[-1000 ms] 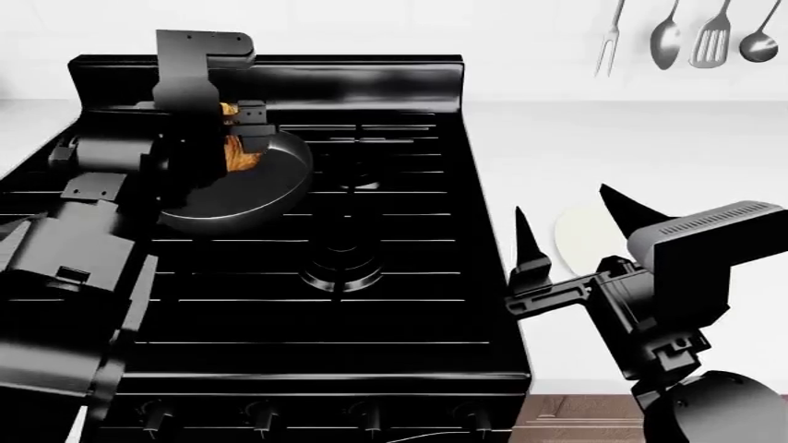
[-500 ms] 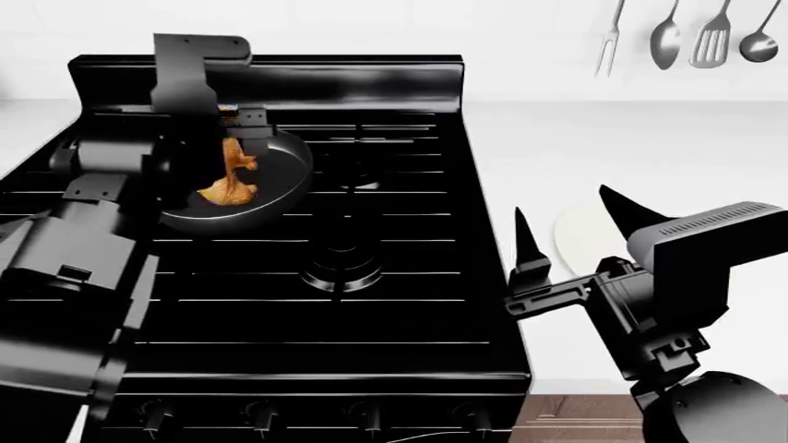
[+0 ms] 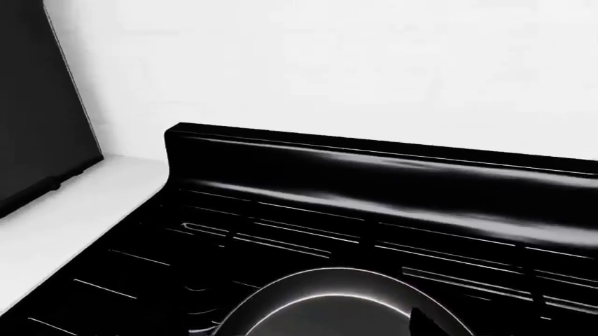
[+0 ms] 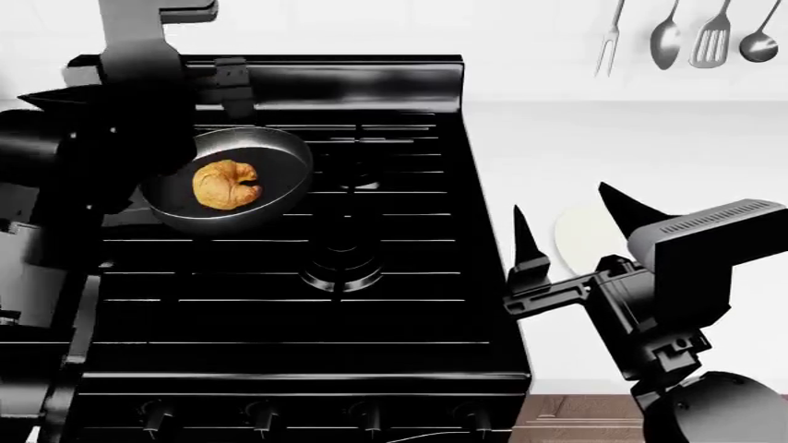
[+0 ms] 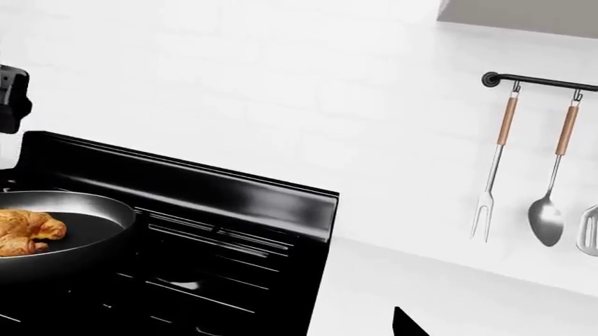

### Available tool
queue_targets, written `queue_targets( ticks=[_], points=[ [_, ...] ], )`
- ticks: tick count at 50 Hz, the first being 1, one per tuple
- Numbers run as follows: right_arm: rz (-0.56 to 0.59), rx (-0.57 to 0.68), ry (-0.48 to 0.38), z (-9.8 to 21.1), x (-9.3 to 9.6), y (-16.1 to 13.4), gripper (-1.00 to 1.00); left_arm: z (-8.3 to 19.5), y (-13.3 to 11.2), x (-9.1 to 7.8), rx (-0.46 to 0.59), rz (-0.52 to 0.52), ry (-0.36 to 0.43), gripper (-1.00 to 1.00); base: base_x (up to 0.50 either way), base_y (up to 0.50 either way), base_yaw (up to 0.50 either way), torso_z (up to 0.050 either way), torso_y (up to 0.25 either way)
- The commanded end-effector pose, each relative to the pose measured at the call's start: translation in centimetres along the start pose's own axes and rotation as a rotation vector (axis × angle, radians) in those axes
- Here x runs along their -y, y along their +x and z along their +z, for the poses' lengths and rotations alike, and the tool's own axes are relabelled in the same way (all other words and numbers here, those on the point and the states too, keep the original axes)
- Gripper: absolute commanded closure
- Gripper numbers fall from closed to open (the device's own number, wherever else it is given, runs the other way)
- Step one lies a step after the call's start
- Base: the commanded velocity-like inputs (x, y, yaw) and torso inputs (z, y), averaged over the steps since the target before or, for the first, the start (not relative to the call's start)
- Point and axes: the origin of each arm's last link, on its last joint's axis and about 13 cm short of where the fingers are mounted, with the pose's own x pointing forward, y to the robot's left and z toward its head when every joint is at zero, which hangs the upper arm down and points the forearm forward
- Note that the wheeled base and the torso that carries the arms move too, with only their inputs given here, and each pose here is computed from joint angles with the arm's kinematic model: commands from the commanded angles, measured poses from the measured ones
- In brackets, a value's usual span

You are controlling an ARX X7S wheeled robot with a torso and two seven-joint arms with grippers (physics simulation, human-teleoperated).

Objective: Pick the croissant and place it on the pan. Then turn on the stove to warm the croissant.

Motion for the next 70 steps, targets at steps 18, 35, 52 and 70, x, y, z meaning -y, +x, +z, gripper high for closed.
queue_targets(
  ticks=[18,35,52,70],
  points=[
    [0.005,0.042,0.021,1.1,-0.6,-0.4,-1.00,-4.4,-10.7,-2.9,0.302,-0.084,0.130,-1.00,0.00,0.00,0.00,0.000,0.000],
    [0.001,0.064,0.018,1.6,-0.7,-0.5,-1.00,-7.4,-14.3,-4.0,0.321,-0.143,0.169,-1.00,0.00,0.00,0.00,0.000,0.000],
    [0.001,0.086,-0.035,1.8,-0.8,-0.7,-1.00,-8.1,-14.4,-3.8,0.314,-0.171,0.171,-1.00,0.00,0.00,0.00,0.000,0.000],
    [-0.001,0.082,-0.026,1.8,-0.7,-0.7,-1.00,-7.7,-14.9,-3.7,0.333,-0.183,0.184,-1.00,-0.10,0.45,0.00,0.000,0.000]
  ],
)
